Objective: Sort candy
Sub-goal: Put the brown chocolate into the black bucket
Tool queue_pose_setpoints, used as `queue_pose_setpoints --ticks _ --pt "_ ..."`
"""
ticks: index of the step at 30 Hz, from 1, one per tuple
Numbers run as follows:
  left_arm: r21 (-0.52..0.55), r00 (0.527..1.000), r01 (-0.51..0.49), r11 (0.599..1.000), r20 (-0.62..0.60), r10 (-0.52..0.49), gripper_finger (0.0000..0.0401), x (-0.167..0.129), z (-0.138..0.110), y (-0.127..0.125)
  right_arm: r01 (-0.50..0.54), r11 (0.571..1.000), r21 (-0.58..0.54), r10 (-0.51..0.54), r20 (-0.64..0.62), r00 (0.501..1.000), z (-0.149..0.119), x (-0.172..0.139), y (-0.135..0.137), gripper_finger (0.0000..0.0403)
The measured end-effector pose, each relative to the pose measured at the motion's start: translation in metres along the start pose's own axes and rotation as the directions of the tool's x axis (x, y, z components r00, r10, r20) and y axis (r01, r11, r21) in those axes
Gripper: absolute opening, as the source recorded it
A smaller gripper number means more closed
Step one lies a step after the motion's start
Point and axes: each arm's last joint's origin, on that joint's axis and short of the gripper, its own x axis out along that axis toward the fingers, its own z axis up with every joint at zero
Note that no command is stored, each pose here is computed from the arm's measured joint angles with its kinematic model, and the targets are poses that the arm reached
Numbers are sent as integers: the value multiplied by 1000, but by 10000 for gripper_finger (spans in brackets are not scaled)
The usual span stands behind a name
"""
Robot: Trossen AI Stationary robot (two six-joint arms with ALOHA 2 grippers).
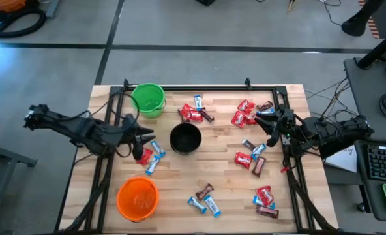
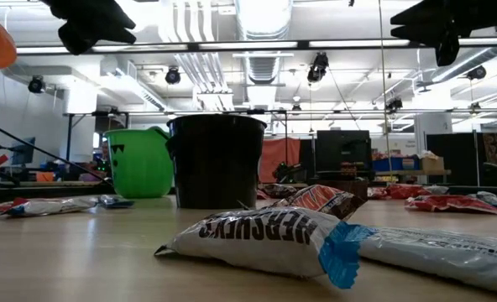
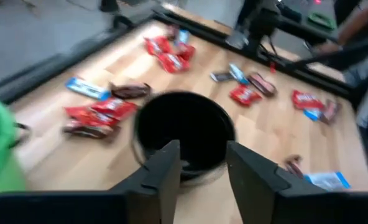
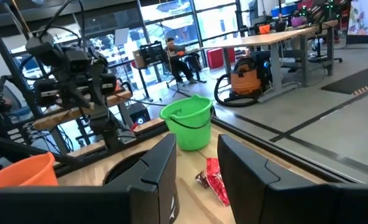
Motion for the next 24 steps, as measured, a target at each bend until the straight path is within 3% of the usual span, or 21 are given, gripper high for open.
queue_pose_setpoints --ticks 11,16,24 --pt "24 993 60 998 -105 -57 135 31 19 -37 18 1000 2 -18 4 1000 0 0 -1 109" --pt "37 979 94 995 -184 -85 135 56 21 -58 64 998 4 -64 16 998 1 0 -2 109" --pt "24 974 138 990 -186 -131 135 104 23 -92 91 996 20 -91 22 996 1 0 -3 109"
